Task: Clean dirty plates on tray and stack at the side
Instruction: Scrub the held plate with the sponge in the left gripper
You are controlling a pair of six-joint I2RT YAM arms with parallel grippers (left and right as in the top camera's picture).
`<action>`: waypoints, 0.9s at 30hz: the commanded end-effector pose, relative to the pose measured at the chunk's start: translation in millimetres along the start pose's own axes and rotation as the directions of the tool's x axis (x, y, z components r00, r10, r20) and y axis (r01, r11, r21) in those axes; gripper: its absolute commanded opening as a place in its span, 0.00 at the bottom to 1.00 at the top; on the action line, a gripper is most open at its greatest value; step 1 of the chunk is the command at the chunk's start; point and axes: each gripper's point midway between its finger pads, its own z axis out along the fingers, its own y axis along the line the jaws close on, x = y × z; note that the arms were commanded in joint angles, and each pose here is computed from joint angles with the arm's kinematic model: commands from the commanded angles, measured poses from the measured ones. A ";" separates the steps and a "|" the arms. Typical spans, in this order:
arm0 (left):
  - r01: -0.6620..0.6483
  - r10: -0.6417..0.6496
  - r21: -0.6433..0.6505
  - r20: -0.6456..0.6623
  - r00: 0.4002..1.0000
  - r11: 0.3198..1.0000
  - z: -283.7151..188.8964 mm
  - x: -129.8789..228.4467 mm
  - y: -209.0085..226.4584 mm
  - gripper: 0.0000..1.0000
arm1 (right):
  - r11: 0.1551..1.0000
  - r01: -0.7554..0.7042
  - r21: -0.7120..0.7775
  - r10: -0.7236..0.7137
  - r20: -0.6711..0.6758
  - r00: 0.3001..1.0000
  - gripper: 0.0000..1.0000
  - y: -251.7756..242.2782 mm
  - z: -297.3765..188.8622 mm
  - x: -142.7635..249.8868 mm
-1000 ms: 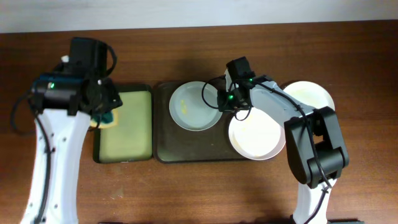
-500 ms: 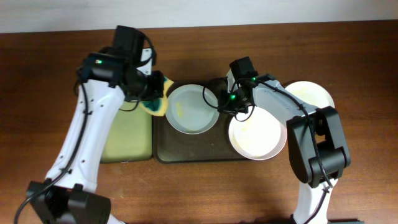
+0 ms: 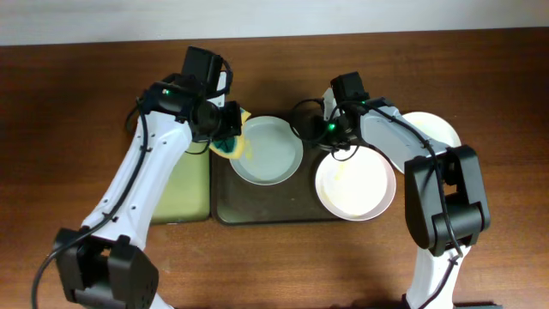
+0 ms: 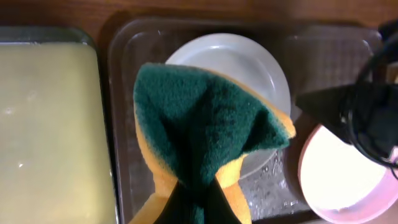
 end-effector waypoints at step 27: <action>0.074 -0.077 -0.062 -0.043 0.996 0.995 54.7 8.1 16.9 0.00 | 0.986 0.155 0.060 -0.153 -0.033 0.988 0.11 5.0 23.9 16.4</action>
